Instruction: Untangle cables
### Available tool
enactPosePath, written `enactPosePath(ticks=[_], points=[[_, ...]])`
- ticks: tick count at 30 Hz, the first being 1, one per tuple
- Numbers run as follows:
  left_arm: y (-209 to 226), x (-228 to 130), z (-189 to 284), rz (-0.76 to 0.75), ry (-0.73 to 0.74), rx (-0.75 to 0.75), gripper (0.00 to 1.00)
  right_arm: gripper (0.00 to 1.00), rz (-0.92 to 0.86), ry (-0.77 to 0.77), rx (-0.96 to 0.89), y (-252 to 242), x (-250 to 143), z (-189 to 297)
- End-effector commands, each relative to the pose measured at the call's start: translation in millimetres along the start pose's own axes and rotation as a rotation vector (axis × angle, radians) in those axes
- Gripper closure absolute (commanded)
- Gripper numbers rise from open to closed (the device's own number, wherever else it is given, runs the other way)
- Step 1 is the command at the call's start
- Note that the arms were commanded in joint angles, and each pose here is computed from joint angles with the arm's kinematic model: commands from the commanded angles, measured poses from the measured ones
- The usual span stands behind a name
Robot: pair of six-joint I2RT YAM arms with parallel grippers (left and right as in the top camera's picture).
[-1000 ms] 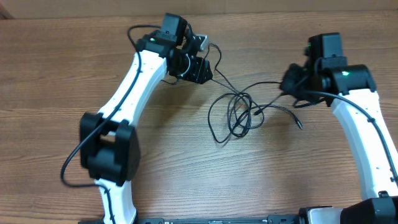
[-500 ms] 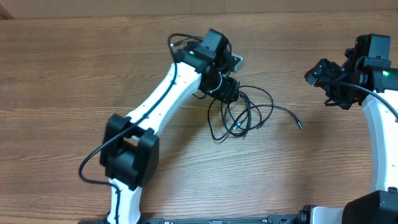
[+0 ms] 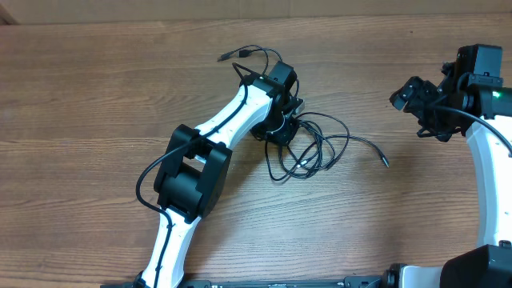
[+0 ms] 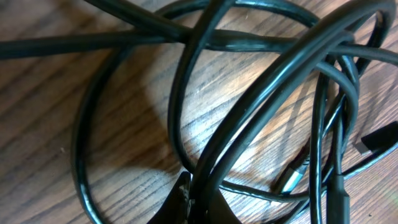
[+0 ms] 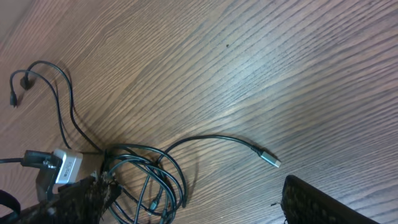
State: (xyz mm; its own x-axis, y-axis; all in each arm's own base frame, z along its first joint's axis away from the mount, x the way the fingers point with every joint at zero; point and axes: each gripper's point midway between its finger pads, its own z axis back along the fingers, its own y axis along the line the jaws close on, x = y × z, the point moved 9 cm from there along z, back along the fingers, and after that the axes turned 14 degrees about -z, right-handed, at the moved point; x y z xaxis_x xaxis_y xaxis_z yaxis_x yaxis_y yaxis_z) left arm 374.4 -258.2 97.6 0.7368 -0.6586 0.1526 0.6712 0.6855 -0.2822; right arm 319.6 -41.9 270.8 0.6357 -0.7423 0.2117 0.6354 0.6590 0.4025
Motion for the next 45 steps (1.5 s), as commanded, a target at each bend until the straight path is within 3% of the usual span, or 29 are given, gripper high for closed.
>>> enactPosePath(ticks=[1, 4, 6, 8, 14, 19, 24, 29, 35, 38, 45], points=[[-1, 19, 56, 0.001, -0.123, 0.059, 0.96, 0.12, 0.058, 0.021, 0.042, 6, -4, 3], [-23, 36, 158, -0.056, -0.356, 0.107, 0.96, 0.12, 0.177, 0.079, 0.13, 15, -12, 3], [-57, 35, 251, -0.136, -0.599, 0.151, 0.96, 0.14, 0.267, 0.137, 0.244, 27, -20, 4], [-72, 31, 276, -0.162, -0.665, 0.157, 0.96, 0.15, 0.325, 0.177, 0.325, 34, -25, 6], [-90, 20, 306, -0.18, -0.743, 0.123, 0.96, 0.18, 0.446, 0.235, 0.612, 55, -38, 33], [-88, 20, 311, -0.156, -0.763, 0.081, 0.96, 0.17, 0.466, 0.221, 0.713, 80, -50, 49], [-89, 21, 317, -0.144, -0.787, 0.074, 0.96, 0.17, 0.355, 0.184, 0.591, 97, -61, 36], [-96, 20, 341, -0.154, -0.867, 0.07, 0.96, 0.16, 0.332, 0.189, 0.609, 117, -73, 31], [-109, 16, 367, -0.179, -0.947, 0.027, 0.96, 0.16, 0.157, 0.205, 0.487, 132, -83, -4], [-114, 14, 381, -0.198, -0.996, 0.034, 0.96, 0.21, 0.116, 0.262, 0.434, 140, -96, -29], [-116, -11, 446, -0.188, -1.196, 0.039, 0.96, 0.49, 0.052, 0.313, 0.304, 133, -101, -76]])
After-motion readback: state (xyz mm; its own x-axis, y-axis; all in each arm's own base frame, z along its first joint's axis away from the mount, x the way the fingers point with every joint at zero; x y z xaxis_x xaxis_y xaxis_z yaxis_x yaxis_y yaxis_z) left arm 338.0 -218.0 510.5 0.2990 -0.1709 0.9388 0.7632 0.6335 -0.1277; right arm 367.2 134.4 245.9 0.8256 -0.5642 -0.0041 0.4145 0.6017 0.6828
